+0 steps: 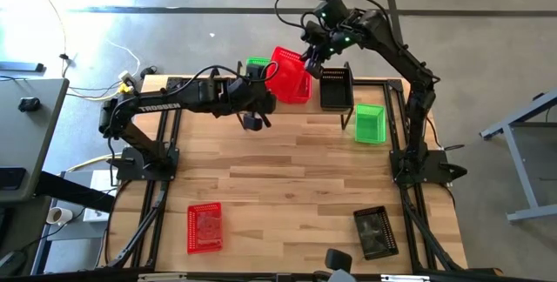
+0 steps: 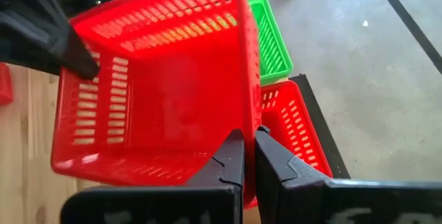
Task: Stack baskets on shelf by color
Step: Stack the top red bin on top of the red bin on the shelf
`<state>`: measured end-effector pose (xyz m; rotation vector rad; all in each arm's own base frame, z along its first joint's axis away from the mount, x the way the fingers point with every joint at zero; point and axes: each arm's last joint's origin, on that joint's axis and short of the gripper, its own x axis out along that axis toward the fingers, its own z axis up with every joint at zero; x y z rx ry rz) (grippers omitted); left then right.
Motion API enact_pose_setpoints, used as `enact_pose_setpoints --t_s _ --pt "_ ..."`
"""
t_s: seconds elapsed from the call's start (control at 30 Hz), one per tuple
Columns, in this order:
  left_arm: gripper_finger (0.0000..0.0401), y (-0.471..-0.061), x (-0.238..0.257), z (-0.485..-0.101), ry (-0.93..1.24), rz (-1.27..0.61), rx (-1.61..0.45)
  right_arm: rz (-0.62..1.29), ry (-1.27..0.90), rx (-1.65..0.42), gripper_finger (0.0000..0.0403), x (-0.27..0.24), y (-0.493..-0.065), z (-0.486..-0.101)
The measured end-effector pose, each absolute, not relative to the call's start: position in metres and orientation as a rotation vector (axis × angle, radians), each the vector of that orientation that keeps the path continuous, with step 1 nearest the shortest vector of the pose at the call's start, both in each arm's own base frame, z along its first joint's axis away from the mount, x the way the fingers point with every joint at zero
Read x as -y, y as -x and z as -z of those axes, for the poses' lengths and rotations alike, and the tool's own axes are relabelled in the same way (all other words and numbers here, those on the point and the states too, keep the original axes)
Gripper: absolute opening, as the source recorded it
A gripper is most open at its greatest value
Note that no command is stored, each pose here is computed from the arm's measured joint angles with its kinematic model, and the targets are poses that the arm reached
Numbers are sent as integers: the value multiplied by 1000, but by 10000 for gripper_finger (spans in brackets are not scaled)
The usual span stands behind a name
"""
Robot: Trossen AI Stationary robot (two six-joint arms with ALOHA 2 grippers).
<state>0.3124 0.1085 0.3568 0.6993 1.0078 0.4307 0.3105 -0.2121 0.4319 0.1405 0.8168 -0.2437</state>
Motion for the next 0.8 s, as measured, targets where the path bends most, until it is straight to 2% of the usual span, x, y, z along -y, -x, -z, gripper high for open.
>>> enact_pose_setpoints --t_s 0.07,0.27,0.63,0.8 --pt "9 -313 -108 -357 -696 -409 -1001 242 -139 -813 0 212 -311 -432" --pt "5 -313 -108 -357 -732 -381 -1003 288 -130 -800 14 213 -313 -434" --pt "2 -312 -116 -357 -693 -361 -975 486 -155 -796 148 214 -303 -442" --pt "1 -313 -122 -360 -608 -361 -898 572 -191 -684 178 208 -283 -467"
